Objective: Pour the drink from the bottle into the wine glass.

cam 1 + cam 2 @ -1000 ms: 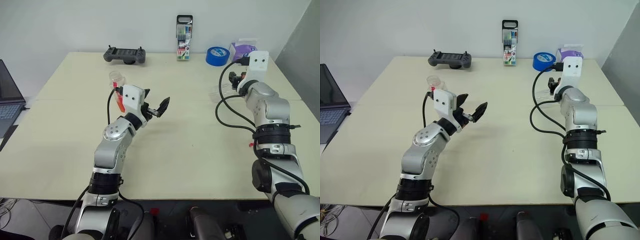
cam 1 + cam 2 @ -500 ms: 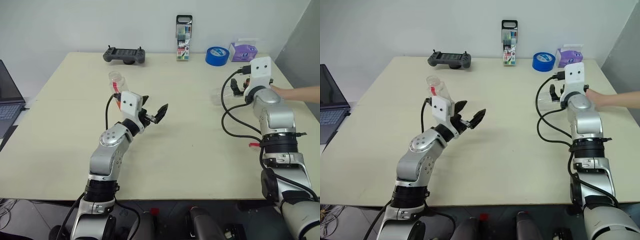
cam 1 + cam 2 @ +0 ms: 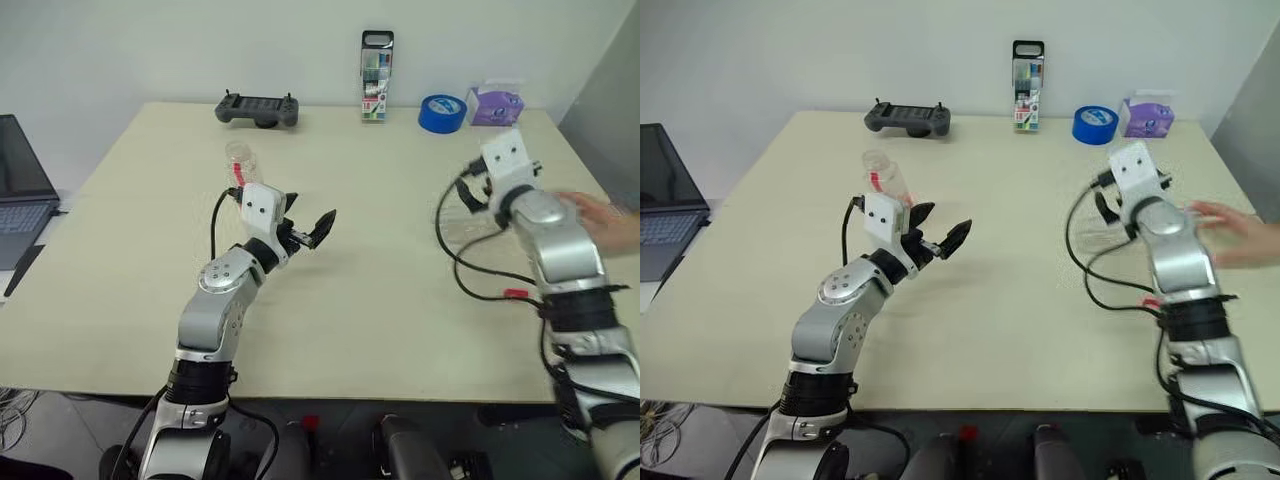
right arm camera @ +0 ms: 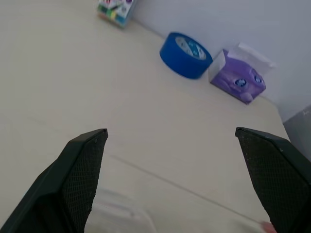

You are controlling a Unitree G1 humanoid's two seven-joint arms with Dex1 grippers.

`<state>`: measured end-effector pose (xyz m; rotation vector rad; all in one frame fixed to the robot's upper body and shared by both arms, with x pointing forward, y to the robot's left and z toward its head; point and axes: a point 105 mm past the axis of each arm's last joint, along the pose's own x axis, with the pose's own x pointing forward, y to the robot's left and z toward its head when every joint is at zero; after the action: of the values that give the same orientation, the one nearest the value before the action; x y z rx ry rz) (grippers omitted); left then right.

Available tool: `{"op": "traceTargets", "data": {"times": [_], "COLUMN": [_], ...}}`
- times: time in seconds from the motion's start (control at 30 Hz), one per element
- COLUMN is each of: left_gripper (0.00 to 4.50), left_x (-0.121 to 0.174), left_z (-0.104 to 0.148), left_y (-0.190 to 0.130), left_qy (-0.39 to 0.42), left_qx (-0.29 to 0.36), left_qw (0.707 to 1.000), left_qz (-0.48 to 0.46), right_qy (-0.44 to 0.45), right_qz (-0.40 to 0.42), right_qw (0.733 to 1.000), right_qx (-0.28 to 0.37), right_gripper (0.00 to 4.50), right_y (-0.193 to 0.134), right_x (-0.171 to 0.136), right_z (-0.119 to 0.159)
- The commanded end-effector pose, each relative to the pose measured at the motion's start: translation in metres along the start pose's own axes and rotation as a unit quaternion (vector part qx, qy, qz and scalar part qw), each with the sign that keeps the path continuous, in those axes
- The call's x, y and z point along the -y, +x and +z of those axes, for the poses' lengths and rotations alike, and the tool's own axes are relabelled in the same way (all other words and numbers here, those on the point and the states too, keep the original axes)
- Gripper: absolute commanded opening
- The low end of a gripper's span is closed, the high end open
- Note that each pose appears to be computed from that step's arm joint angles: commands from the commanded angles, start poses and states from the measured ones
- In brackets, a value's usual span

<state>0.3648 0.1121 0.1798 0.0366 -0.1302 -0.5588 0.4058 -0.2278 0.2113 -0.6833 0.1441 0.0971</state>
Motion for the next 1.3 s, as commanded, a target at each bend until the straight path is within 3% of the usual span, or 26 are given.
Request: {"op": "traceTargets", "data": {"times": [0.03,0.13,0.23,0.3,0.4,0.57,0.83,1.07,1.17,1.3], "left_gripper": [4.50,4.50,4.50,4.50,4.50,4.50,4.50,4.50,4.50,4.50], "left_x": [0.003,0.003,0.007,0.014,0.034,0.051,0.088,0.103,0.104,0.102], "left_z": [0.017,0.015,0.015,0.015,0.015,0.008,0.005,0.007,0.006,0.006], "left_y": [-0.002,-0.003,-0.001,-0.001,-0.004,-0.022,-0.053,-0.052,-0.051,-0.052], "left_qy": [0.011,0.008,-0.002,-0.011,-0.026,-0.011,-0.030,-0.042,-0.048,-0.048], "left_qx": [0.028,0.027,0.029,0.029,0.023,-0.034,-0.102,-0.103,-0.105,-0.108], "left_qw": [0.999,1.000,0.999,0.999,0.994,0.986,0.954,0.950,0.950,0.950], "left_qz": [-0.010,-0.010,-0.019,-0.040,-0.103,-0.165,-0.281,-0.292,-0.289,-0.289], "right_qy": [-0.080,-0.149,-0.155,-0.211,-0.268,-0.330,-0.369,-0.382,-0.391,-0.400], "right_qz": [0.015,0.037,0.058,0.063,0.060,0.035,0.052,0.081,0.090,0.104], "right_qw": [0.997,0.988,0.986,0.975,0.961,0.942,0.927,0.919,0.915,0.909], "right_qx": [0.012,-0.006,-0.016,-0.031,-0.043,-0.048,-0.051,-0.052,-0.052,-0.052], "right_gripper": [4.49,4.49,4.49,4.49,4.49,4.49,4.49,4.49,3.88,2.47], "right_y": [-0.028,-0.051,-0.058,-0.059,-0.052,-0.036,-0.020,-0.017,-0.013,-0.010], "right_x": [0.013,0.014,0.002,-0.002,-0.007,0.000,-0.009,-0.021,-0.027,-0.031], "right_z": [0.012,-0.001,-0.012,-0.023,-0.040,-0.042,-0.060,-0.068,-0.073,-0.077]}}
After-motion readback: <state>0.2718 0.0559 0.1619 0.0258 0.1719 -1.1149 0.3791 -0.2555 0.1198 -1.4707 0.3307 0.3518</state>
